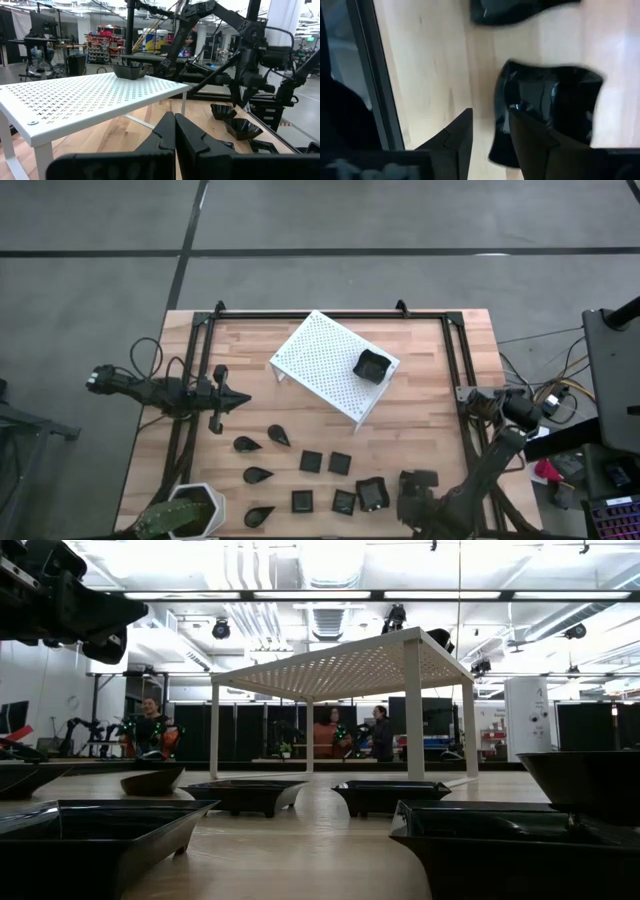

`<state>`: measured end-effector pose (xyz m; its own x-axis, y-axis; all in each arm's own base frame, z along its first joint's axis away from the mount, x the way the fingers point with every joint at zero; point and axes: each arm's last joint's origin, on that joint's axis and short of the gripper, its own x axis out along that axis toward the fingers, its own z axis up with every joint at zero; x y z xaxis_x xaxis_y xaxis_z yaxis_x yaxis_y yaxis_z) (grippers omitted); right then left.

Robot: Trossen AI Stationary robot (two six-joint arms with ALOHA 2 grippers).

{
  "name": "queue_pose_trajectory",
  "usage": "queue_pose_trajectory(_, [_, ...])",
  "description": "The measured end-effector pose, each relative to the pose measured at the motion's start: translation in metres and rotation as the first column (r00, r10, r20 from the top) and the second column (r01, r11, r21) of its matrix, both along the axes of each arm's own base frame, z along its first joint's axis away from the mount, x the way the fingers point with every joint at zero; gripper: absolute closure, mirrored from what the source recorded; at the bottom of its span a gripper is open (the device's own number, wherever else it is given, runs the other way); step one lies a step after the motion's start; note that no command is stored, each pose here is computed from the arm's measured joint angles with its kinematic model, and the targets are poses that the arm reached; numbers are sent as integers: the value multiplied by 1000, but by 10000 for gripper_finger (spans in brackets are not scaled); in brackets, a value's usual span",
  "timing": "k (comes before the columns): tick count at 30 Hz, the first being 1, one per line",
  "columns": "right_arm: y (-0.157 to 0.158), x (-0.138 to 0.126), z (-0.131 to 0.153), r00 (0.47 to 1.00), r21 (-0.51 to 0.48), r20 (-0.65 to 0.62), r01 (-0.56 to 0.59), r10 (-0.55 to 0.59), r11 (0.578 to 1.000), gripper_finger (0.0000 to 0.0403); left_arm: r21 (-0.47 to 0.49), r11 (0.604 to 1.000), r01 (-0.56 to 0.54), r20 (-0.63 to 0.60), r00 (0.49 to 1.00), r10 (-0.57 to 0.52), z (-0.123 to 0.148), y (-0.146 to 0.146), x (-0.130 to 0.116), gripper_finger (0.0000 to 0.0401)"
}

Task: Pick & Place Mini shaped plates
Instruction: Stack the distorted square plate on top of the other distorted square plates on the shelf

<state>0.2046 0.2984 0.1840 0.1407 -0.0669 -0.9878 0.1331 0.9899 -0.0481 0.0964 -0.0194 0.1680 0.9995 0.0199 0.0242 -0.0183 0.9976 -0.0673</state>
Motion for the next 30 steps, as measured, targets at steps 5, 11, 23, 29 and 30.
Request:
queue_pose_trajectory(5, [6, 2, -18, 997, -15, -73, -33, 32, 999, 284, 0, 1000, 0, 0, 1000, 0, 0, 0, 0, 401])
queue_pose_trajectory(11, [8, 4, -16, 997, -12, -67, -37, 36, 999, 293, 0, 1000, 0, 0, 1000, 0, 0, 0, 0, 401])
queue_pose_trajectory(23, [7, 5, -15, 999, -40, -28, -25, 24, 999, 318, 0, 1000, 0, 0, 1000, 0, 0, 0, 0, 401])
queue_pose_trajectory(29, [6, 5, -16, 1000, -48, -22, -16, 15, 999, 350, 0, 1000, 0, 0, 1000, 0, 0, 0, 0, 401])
queue_pose_trajectory(30, [6, 5, -16, 1000, -49, -22, -16, 15, 999, 357, 0, 1000, 0, 0, 1000, 0, 0, 0, 0, 401])
